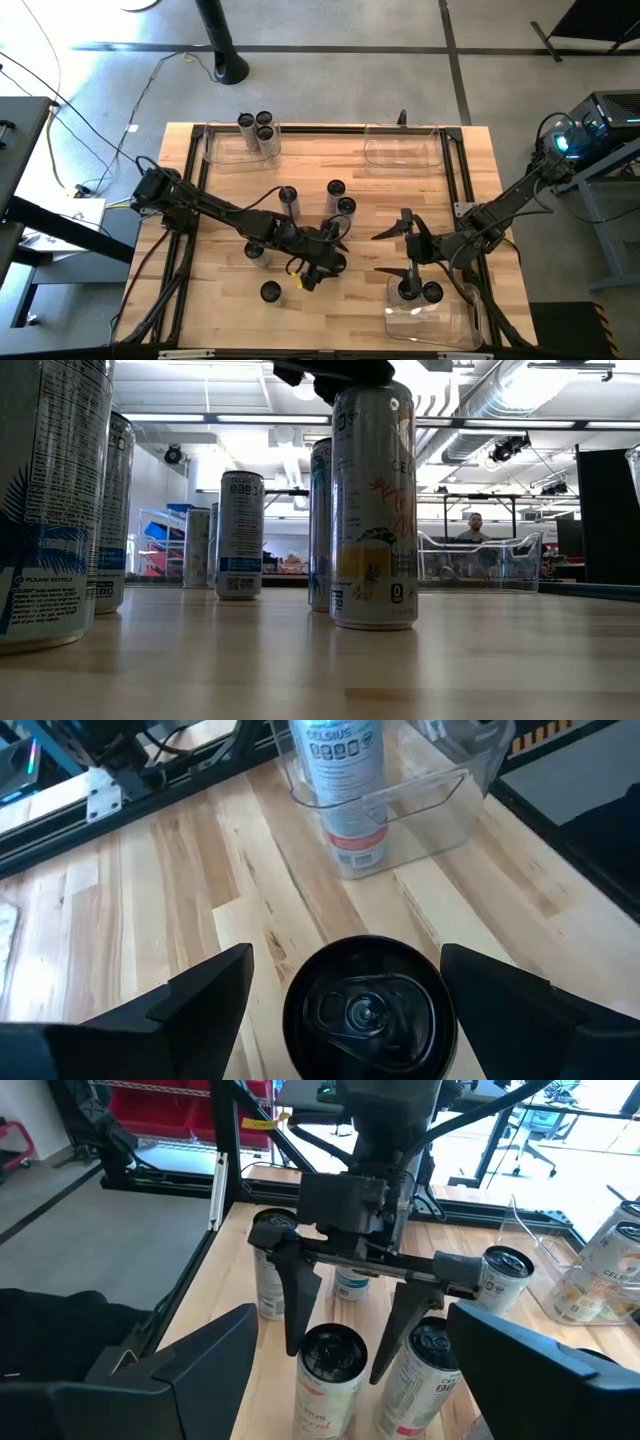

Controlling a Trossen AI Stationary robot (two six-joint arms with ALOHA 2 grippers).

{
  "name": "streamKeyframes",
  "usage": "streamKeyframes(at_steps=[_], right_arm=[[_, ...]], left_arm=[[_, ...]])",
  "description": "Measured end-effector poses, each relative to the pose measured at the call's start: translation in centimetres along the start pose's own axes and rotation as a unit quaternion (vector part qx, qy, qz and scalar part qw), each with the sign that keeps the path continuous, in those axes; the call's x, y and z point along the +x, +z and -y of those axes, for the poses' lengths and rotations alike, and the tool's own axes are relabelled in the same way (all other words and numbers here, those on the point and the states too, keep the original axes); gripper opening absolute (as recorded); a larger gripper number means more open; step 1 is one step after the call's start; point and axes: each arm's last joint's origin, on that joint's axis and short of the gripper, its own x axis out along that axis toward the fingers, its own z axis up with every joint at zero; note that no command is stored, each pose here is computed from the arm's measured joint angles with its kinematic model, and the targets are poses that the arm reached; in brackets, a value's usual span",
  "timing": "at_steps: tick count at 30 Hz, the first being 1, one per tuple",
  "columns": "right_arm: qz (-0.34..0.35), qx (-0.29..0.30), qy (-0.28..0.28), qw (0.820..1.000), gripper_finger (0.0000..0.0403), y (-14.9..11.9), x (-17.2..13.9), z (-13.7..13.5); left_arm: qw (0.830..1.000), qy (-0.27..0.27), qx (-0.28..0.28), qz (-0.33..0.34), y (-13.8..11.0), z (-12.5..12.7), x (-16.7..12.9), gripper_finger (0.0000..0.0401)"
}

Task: Sort soda cans
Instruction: Put the white-yellow soda can into the top left transparent bin

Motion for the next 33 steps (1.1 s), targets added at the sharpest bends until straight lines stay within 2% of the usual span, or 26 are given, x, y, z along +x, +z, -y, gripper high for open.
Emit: streamKeyframes(at_steps=[15, 24, 33], right_arm=[[-0.001, -0.008, 0.0, 1.0, 0.032, 0.0, 0.0, 0.0], [-0.002, -0.01, 0.0, 1.0, 0.032, 0.0, 0.0, 0.0], [-0.002, -0.011, 0.0, 1.0, 0.032, 0.0, 0.0, 0.0]], left_arm=[[0.998, -0.002, -0.022, -0.053, -1.1, 0.2, 0.3, 0.0314], [0.998, -0.003, -0.028, -0.058, -1.7, 0.3, 1.5, 0.0271], [0.998, 0.002, -0.025, -0.06, -1.2, 0.0, -0.1, 0.0252]])
